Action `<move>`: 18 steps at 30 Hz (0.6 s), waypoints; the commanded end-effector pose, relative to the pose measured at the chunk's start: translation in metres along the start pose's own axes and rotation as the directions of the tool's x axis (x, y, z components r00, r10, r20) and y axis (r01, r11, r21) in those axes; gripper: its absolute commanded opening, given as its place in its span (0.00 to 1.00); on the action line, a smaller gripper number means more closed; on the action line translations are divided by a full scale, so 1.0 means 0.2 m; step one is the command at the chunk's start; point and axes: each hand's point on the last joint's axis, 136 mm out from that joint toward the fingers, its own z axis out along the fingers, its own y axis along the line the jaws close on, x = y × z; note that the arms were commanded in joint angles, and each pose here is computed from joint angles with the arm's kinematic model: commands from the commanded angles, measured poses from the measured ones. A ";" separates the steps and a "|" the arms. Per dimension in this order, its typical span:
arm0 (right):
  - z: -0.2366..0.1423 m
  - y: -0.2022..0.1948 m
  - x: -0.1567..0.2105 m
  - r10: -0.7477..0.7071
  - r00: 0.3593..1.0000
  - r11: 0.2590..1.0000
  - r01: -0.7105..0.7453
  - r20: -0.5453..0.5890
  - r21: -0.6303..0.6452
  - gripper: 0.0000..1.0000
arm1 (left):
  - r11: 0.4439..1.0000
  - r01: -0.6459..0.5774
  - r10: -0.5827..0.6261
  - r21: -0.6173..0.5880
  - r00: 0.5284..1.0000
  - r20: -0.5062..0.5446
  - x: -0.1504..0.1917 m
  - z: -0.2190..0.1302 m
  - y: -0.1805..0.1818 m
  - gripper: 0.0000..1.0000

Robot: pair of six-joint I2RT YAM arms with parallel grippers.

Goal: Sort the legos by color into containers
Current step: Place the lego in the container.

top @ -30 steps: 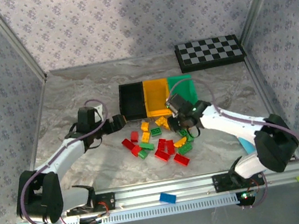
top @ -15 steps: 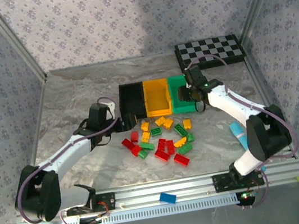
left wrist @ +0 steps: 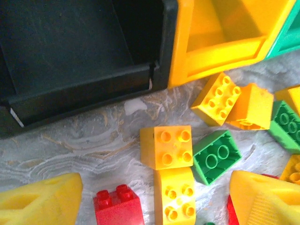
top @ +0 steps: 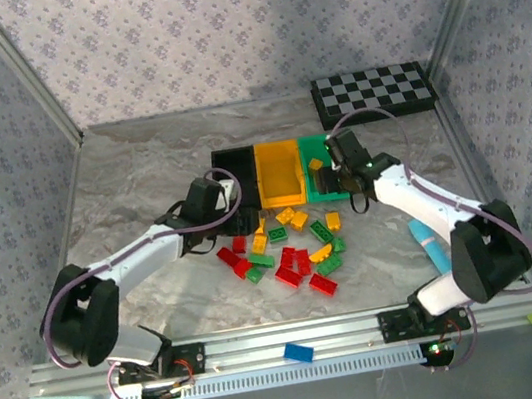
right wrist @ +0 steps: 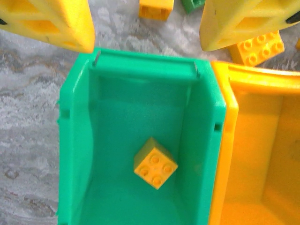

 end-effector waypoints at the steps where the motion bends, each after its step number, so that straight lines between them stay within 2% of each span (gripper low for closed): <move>1: -0.06 -0.05 0.07 0.010 1.000 0.999 -0.010 -0.001 0.034 0.62 | 0.997 -0.013 0.008 -0.079 0.998 -0.057 0.09 -0.01 0.07 0.79; 11: -0.10 -0.04 0.02 0.004 0.999 0.999 -0.006 0.048 0.043 0.62 | 0.990 -0.007 -0.014 -0.144 0.990 -0.141 0.27 -0.02 0.14 0.71; 14: -0.10 -0.04 0.01 -0.004 0.999 0.999 0.002 0.051 0.046 0.62 | 0.986 -0.007 -0.021 -0.165 0.985 -0.170 0.27 0.02 0.15 0.70; 18: -0.11 -0.05 0.03 -0.001 0.998 0.999 -0.002 0.055 0.051 0.62 | 0.985 -0.027 -0.008 -0.171 0.979 -0.202 0.26 0.06 0.13 0.62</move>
